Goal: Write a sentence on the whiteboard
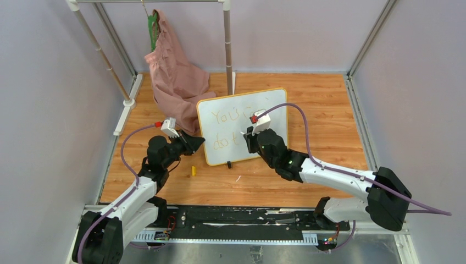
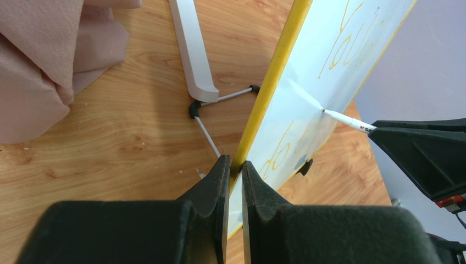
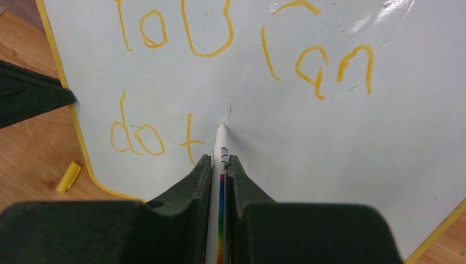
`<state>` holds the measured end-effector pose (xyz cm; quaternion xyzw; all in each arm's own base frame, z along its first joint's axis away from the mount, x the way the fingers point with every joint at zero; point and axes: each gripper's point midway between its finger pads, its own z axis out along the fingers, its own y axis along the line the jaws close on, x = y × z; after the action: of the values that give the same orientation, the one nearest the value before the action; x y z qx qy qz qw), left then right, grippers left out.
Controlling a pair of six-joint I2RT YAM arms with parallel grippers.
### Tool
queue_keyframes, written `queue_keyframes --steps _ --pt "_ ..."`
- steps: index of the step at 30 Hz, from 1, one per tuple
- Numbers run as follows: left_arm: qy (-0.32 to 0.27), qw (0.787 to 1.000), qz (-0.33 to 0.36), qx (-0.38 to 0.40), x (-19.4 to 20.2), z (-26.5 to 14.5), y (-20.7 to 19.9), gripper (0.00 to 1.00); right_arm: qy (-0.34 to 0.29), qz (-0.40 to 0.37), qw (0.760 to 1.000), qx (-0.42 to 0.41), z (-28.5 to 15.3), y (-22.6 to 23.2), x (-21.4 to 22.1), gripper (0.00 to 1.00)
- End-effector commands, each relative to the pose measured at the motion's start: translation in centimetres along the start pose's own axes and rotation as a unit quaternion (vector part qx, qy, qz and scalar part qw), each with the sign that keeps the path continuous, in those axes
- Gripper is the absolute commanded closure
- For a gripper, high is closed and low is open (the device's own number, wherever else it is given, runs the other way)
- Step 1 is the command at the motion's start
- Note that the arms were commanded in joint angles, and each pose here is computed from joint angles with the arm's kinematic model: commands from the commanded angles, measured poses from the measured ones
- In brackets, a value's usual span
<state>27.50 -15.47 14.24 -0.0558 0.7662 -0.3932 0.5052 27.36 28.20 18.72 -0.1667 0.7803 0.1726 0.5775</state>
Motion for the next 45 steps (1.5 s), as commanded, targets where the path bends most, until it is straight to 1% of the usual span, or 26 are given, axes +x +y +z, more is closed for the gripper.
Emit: queue_keyframes --steps 1,12,18,32,36,45 --pt "-0.016 1.0 0.005 0.021 -0.7 0.0 -1.0 1.0 -0.028 0.01 1.0 -0.003 0.6 0.2 -2.4 1.0" --pt "-0.016 1.0 0.005 0.022 -0.8 0.0 -1.0 1.0 0.009 0.013 1.0 0.005 0.5 -0.3 0.6 1.0" --pt "-0.018 1.0 0.006 0.023 -0.9 -0.1 -1.1 1.0 0.041 0.018 0.999 0.005 0.0 -0.5 2.8 1.0" --pt "-0.018 1.0 0.006 0.025 -0.9 -0.1 -1.2 1.0 0.073 0.032 0.997 -0.001 -0.7 -0.7 5.8 1.0" --pt "-0.018 1.0 0.006 0.025 -0.9 -0.1 -1.2 1.0 0.072 0.034 0.997 0.0 -0.7 -0.6 5.6 1.0" --pt "-0.018 0.999 0.006 0.026 -0.9 -0.1 -1.3 1.0 0.045 0.023 0.999 0.003 -0.2 -0.5 2.9 1.0"
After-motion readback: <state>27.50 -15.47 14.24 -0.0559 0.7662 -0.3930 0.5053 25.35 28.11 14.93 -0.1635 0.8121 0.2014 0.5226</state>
